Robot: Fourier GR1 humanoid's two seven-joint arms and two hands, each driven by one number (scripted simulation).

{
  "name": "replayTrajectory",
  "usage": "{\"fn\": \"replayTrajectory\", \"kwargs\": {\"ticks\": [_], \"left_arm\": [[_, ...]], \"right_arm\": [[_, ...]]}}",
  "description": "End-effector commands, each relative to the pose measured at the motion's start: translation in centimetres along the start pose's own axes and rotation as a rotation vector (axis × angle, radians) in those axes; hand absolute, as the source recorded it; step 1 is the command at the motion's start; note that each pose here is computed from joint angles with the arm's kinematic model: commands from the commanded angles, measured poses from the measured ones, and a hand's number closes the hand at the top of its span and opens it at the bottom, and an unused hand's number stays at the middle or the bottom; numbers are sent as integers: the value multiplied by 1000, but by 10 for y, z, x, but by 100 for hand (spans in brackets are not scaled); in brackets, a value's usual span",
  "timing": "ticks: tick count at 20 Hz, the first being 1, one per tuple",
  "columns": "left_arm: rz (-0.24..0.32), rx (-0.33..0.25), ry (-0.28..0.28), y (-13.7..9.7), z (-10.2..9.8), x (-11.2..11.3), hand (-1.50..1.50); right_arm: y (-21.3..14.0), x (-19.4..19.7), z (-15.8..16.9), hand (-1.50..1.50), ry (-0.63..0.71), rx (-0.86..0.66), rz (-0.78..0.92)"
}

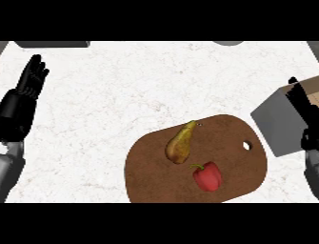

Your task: Pick the bell pepper from the cutting board and place it in the cardboard box

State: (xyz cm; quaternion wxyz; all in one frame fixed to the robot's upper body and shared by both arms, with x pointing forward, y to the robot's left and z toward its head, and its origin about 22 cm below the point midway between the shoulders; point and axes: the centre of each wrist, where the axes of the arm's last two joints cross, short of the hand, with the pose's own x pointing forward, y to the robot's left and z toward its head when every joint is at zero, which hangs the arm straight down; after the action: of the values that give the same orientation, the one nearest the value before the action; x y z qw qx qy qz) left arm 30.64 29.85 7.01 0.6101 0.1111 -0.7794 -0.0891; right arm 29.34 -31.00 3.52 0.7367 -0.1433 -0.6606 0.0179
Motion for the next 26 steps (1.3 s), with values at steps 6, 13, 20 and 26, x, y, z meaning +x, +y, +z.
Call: {"fn": "replayTrajectory", "kwargs": {"ticks": [6, 13, 20, 26], "left_arm": [[7, -271, 103, -54, 19, -3, 0], [38, -290, 156, -60, 28, -13, 0], [51, -278, 198, -70, 44, -18, 0], [53, -287, 162, -74, 37, -11, 0]], "right_arm": [[103, -2, 99, -150, -301, 261, 135], [33, -26, 92, -150, -642, 116, 880], [45, -15, 161, -150, -757, 42, 1062], [57, 14, 224, -150, -552, 169, 1187]]}}
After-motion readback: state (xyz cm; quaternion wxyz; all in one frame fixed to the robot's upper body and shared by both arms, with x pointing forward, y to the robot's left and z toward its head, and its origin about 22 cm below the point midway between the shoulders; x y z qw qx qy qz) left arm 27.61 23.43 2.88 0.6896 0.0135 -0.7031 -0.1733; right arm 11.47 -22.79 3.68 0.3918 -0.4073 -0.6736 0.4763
